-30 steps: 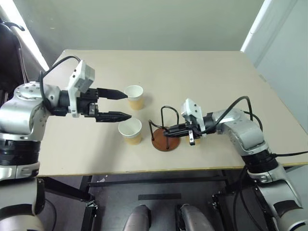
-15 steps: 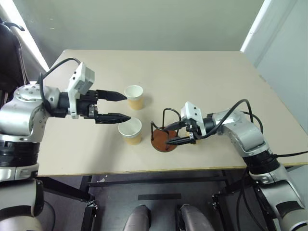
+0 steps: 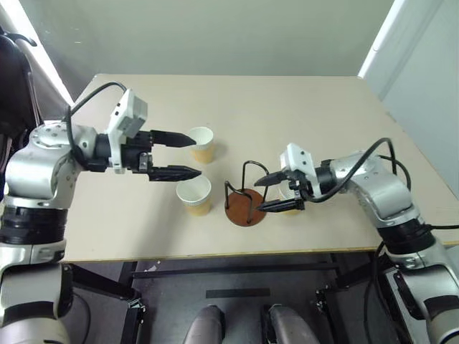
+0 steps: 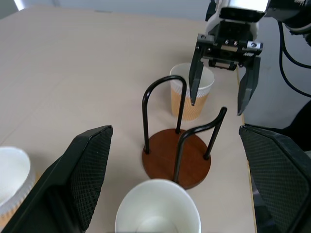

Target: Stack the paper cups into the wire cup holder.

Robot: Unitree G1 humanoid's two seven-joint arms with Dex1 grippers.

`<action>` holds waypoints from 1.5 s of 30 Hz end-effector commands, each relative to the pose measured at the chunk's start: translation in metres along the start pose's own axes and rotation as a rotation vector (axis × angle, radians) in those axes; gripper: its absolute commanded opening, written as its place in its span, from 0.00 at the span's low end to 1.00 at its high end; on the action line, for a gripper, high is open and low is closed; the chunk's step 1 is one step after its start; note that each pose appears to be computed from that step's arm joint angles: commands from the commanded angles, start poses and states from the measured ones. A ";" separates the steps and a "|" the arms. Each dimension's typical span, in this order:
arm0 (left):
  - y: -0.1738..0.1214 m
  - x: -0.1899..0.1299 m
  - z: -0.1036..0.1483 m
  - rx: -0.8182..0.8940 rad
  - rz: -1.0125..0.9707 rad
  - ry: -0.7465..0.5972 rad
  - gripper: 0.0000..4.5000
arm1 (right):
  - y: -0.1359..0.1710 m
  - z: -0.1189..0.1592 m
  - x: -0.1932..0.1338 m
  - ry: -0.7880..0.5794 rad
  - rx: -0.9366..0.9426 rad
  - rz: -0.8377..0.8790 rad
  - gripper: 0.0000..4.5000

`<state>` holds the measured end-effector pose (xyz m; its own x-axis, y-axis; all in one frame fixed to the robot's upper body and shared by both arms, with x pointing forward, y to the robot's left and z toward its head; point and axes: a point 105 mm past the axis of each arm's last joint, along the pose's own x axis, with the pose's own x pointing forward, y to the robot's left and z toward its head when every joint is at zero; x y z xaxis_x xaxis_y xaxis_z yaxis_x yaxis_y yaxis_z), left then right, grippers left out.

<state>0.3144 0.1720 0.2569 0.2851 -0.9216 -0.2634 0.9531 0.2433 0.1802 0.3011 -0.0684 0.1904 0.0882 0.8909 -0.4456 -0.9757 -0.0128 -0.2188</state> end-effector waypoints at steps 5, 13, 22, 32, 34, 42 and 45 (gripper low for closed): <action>-0.003 0.007 0.012 0.064 -0.038 -0.008 1.00 | 0.008 0.019 -0.024 0.047 -0.125 0.007 0.67; -0.013 0.018 0.004 0.102 -0.116 0.049 1.00 | -0.015 -0.009 -0.041 0.299 -0.351 -0.108 0.67; -0.012 0.017 0.008 0.110 -0.110 0.048 1.00 | -0.011 -0.036 -0.037 0.406 -0.394 -0.043 0.67; -0.019 0.016 0.007 0.126 -0.129 0.058 1.00 | -0.016 -0.059 -0.041 0.510 -0.430 -0.013 0.38; -0.019 0.013 0.006 0.150 -0.139 0.083 1.00 | -0.017 -0.057 -0.045 0.509 -0.428 -0.012 0.22; -0.007 0.002 0.009 0.197 -0.122 0.130 1.00 | -0.008 -0.028 -0.064 0.421 -0.379 -0.007 0.01; -0.004 0.002 0.010 0.200 -0.118 0.131 1.00 | -0.008 -0.013 -0.071 0.389 -0.373 -0.039 0.01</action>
<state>0.3116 0.1663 0.2550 0.1942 -0.8896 -0.4134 0.9569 0.0790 0.2795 0.3082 -0.1389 0.1903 0.2280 0.6312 -0.7413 -0.8647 -0.2187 -0.4521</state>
